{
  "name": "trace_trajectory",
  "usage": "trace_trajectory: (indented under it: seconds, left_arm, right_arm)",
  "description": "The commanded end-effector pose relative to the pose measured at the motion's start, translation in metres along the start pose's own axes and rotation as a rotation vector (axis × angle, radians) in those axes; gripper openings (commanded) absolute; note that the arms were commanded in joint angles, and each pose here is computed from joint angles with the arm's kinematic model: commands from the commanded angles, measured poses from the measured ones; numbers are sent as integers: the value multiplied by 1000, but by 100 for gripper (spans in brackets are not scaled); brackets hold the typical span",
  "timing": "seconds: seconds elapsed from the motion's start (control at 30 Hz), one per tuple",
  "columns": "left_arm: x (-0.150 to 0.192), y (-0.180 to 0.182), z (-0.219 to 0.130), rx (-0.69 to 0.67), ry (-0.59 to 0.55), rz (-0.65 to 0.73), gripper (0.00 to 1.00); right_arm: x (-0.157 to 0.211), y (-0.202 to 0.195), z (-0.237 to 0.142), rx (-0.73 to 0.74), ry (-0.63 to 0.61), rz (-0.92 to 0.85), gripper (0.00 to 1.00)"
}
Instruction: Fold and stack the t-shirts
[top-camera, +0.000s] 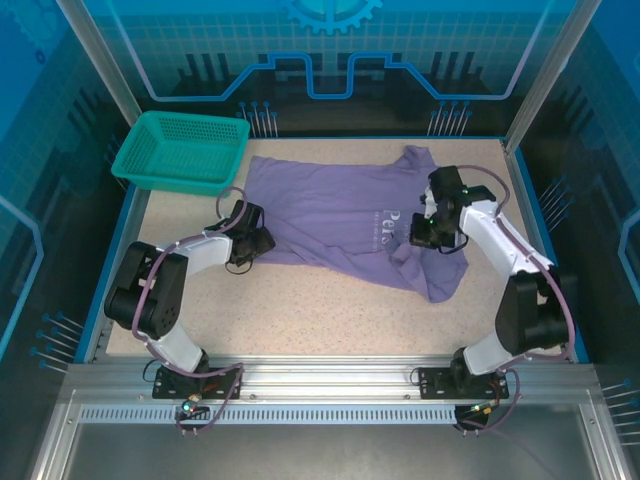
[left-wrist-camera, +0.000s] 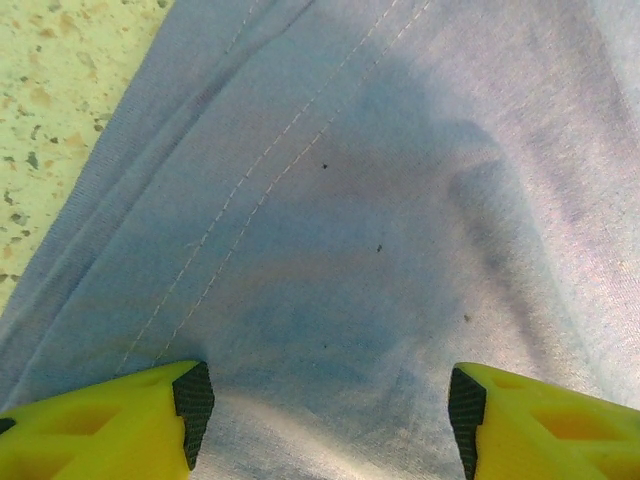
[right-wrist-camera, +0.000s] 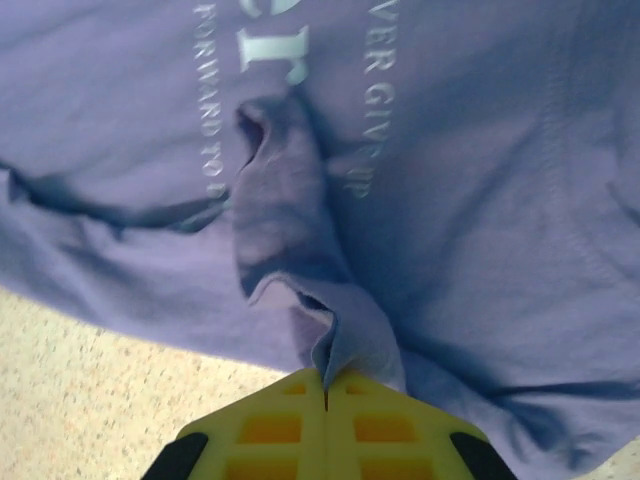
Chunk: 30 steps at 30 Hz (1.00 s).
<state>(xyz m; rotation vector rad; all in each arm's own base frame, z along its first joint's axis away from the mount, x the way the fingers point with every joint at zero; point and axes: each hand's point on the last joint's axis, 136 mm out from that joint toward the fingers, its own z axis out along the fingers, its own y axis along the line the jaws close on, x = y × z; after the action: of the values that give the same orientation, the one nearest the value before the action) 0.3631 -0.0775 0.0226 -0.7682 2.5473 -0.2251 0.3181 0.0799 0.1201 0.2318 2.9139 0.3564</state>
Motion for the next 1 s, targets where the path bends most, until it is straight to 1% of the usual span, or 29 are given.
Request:
trace_trajectory:
  seconds: [0.0, 0.23, 0.37, 0.5, 0.63, 0.7, 0.73, 0.8, 0.9, 0.97]
  left_arm:
    - [13, 34, 3, -110, 26, -13, 67]
    - [10, 38, -1, -122, 0, -18, 68]
    - [10, 39, -1, -128, -2, -20, 71]
    - [9, 40, -3, -129, -7, -31, 71]
    - [1, 33, -17, -92, -40, -65, 72]
    - [-7, 26, -27, -70, -56, -79, 77]
    - [-10, 21, -33, -56, -58, -89, 79]
    - [-18, 10, -42, -28, -58, -106, 82]
    - [-34, -8, -51, 2, -55, -110, 85]
    - [-43, -16, -52, -4, -30, -107, 85]
  right_arm:
    - [-14, -14, -1, 55, 14, 14, 0]
    - [-59, -19, 1, 102, -12, 29, 0]
    - [-70, -29, 14, 157, 23, 38, 0]
    - [-79, -45, 29, 227, 47, 44, 1]
    - [-87, -64, 37, 274, 75, 121, 11]
    - [-88, -68, 35, 263, 70, 170, 28]
    - [-88, -71, 32, 264, 57, 197, 35]
    - [-89, -72, 21, 247, 9, 238, 44]
    - [-89, -64, 2, 181, -87, 267, 51]
    - [-86, -55, -9, 125, -145, 275, 55]
